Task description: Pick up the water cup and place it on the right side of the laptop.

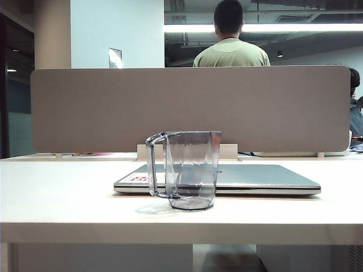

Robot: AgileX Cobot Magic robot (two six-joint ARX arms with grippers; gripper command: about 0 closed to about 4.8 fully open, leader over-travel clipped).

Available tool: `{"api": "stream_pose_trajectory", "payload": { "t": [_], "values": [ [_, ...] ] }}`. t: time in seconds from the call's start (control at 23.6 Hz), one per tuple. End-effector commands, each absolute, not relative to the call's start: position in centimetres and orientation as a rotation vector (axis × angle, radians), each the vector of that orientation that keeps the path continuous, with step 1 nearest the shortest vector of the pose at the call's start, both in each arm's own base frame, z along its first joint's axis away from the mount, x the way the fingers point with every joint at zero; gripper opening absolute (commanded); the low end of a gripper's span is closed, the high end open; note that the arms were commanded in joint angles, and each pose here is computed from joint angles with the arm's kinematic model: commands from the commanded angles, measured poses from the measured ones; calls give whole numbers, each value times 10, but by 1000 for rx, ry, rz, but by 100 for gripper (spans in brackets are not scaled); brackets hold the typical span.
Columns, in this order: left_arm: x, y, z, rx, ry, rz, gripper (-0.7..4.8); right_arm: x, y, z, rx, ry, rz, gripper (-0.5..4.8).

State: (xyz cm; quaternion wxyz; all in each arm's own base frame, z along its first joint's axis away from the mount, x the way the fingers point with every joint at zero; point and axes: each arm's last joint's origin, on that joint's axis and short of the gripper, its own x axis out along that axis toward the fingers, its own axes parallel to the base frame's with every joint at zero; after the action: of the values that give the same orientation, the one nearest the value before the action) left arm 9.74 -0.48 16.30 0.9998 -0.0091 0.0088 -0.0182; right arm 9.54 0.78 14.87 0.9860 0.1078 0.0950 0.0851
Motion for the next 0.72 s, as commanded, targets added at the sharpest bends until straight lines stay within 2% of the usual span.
{"api": "stream_pose_trajectory", "payload": {
  "t": [0.04,0.38,0.72],
  "values": [
    [97,-5,165,-18,3,-41,-3,96,10,149,266,183,243,-9],
    [97,-6,165,-19,3,-84,-4,94,12,157,301,160,331,-9],
    [97,-6,164,-18,17,-85,-4,87,15,191,284,57,384,-9]
  ]
}}
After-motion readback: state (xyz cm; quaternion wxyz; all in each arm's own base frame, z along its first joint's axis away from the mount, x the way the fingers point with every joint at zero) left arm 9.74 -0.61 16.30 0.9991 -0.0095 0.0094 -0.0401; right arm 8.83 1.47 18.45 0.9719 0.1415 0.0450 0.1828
